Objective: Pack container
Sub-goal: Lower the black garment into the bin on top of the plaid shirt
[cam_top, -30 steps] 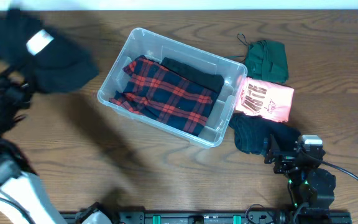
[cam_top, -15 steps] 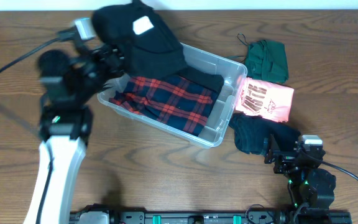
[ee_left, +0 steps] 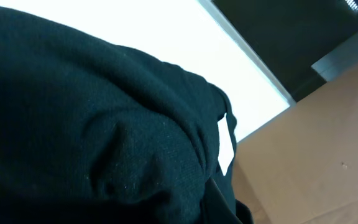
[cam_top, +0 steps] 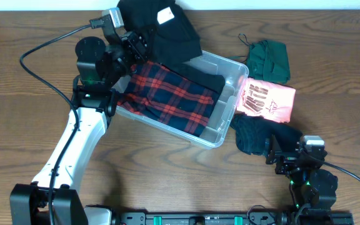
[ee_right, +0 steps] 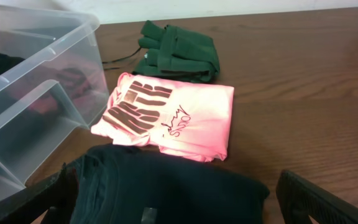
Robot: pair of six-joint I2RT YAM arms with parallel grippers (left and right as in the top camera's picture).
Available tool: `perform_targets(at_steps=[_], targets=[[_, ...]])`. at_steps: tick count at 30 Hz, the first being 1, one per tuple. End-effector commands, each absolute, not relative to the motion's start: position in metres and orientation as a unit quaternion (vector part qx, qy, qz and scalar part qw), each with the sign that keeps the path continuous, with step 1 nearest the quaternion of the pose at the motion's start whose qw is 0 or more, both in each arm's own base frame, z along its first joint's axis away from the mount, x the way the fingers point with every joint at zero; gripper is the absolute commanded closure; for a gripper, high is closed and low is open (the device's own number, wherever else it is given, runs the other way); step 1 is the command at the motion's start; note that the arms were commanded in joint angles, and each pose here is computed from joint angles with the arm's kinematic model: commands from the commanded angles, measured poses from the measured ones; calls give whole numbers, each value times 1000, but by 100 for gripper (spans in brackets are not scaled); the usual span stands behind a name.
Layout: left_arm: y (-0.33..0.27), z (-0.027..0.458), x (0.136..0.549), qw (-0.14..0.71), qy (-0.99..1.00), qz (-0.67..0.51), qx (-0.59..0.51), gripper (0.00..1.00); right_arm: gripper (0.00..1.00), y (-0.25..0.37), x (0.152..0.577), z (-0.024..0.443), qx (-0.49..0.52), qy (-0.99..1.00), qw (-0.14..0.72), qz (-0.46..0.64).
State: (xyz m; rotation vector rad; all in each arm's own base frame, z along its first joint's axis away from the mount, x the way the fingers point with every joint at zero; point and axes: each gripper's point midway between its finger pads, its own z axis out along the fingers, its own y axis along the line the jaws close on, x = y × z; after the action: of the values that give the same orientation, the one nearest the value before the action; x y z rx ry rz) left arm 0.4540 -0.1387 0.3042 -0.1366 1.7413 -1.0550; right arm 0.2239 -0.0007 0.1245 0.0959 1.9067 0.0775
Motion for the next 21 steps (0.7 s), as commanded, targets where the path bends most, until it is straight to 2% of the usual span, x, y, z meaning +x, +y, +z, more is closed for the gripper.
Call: perform_targets(at_steps=[1,10,13,18,21], targets=[[-137,319,453,536,718,-441,-55,94,1,0,224,124,43,814,578,38],[-130,184,416,332,865,-356,-118,94,1,0,224,124,43,814,578,38],[-125,164,403,288,880,-343,-157,94,1,0,224,124,43,814,578,38],[-120,145,377,191,874,-341,-289,93,1,0,224,124,43,814,578,38],[-125,140,364,166,877,-331,-306,83,1,0,224,124,43,814,578,38]])
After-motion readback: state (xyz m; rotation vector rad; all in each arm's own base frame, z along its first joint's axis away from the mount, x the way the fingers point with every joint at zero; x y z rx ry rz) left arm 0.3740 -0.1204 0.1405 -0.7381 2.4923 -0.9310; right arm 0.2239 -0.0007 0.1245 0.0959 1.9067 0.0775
